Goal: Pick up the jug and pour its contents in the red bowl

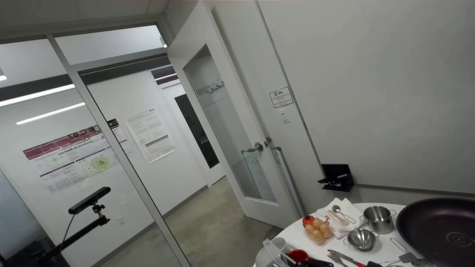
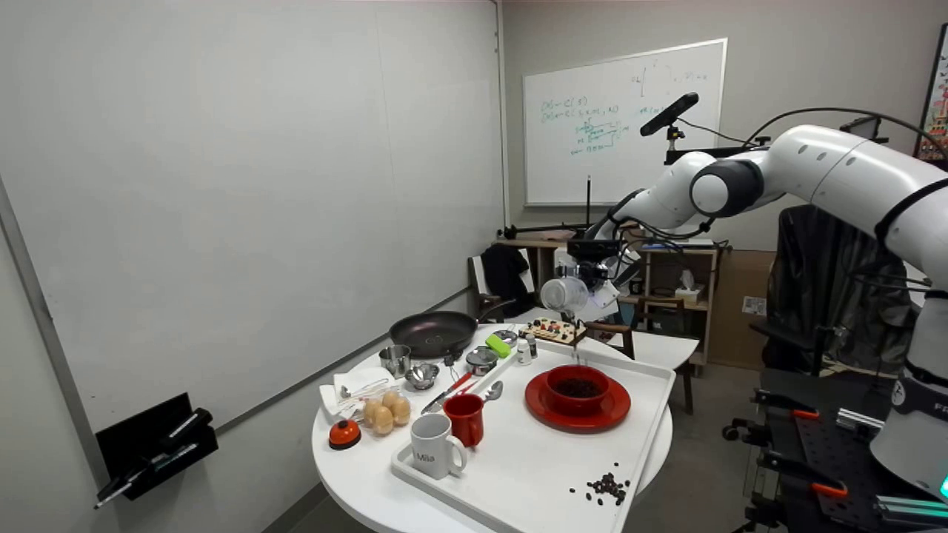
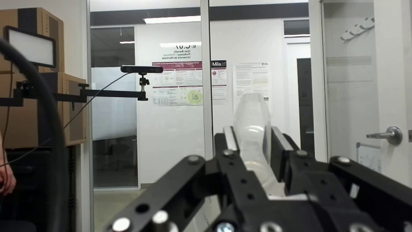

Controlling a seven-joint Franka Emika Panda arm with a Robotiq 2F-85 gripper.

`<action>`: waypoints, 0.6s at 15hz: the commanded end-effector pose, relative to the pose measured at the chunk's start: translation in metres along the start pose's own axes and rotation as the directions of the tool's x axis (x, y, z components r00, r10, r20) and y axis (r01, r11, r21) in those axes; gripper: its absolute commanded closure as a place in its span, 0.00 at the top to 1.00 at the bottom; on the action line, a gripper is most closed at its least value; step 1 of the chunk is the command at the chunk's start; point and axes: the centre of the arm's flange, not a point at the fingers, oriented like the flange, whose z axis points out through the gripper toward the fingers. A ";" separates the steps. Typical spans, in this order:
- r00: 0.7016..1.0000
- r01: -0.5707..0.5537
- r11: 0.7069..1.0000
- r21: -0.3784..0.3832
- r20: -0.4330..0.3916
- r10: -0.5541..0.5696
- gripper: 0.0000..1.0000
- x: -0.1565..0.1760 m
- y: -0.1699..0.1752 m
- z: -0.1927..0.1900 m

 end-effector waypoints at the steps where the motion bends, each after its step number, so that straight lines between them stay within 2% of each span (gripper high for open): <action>1: 1.000 -0.010 1.000 -0.012 -0.005 0.010 0.07 -0.004 -0.012 -0.005; 7: 0.999 -0.017 0.999 -0.031 -0.040 0.016 0.07 -0.010 -0.016 0.003; 9: 0.997 -0.020 0.999 -0.030 -0.081 0.018 0.07 -0.011 -0.018 0.007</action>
